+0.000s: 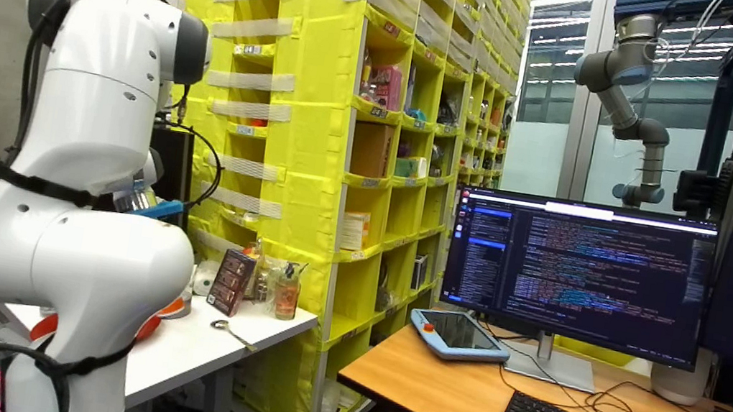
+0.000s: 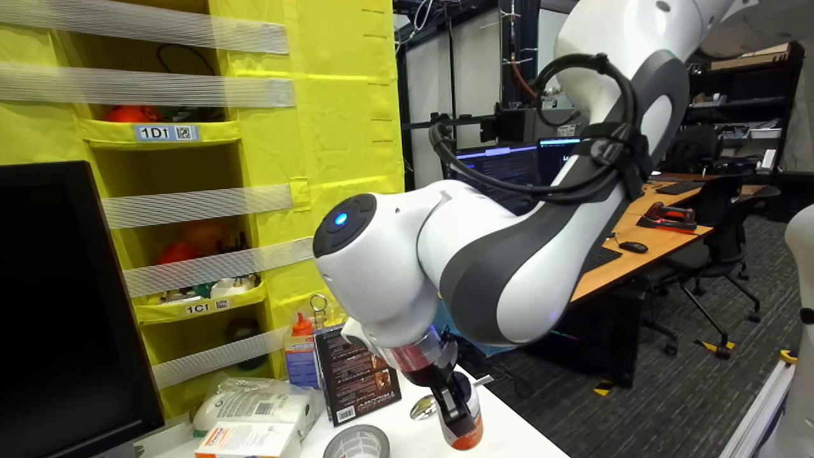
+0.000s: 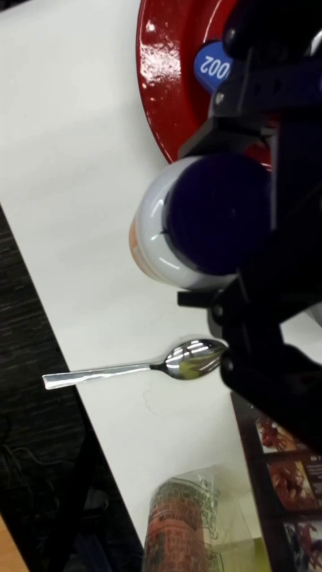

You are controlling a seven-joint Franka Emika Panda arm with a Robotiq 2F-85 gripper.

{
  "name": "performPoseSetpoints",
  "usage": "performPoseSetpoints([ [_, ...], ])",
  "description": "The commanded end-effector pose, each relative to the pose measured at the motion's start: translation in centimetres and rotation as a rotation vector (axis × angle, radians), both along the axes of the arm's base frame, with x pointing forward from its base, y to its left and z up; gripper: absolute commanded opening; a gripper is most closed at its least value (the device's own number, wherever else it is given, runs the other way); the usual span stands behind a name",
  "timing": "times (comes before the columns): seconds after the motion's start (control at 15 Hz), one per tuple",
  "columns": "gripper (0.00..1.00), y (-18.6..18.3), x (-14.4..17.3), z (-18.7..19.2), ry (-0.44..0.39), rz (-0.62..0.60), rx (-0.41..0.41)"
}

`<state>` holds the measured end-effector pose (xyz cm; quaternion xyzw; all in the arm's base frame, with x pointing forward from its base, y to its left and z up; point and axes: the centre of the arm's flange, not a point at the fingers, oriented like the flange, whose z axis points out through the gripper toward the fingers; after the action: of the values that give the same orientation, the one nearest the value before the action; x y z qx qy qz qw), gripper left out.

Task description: Pick up the white bottle with a black lid and move it a little to the left on the table

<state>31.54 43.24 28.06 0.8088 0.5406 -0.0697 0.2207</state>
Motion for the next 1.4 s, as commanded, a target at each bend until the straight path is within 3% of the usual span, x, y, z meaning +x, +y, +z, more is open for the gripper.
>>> performPoseSetpoints([
  [0.0, 0.44, 1.1, -1.9, 0.0, 0.001, 0.073, -0.005],
  [0.27, 0.44, 2.1, -3.3, -0.6, 0.01, 0.145, 0.037],
  [0.67, 0.44, 2.1, -4.3, -2.1, 0.048, 0.163, 0.03],
  [0.87, 0.44, 2.5, -3.8, -3.5, 0.085, 0.206, 0.048],
  [1.13, 0.44, 3.0, -3.2, -6.2, 0.142, 0.234, 0.014],
  [1.33, 0.44, 3.5, -2.9, -6.3, 0.156, 0.262, 0.009],
])
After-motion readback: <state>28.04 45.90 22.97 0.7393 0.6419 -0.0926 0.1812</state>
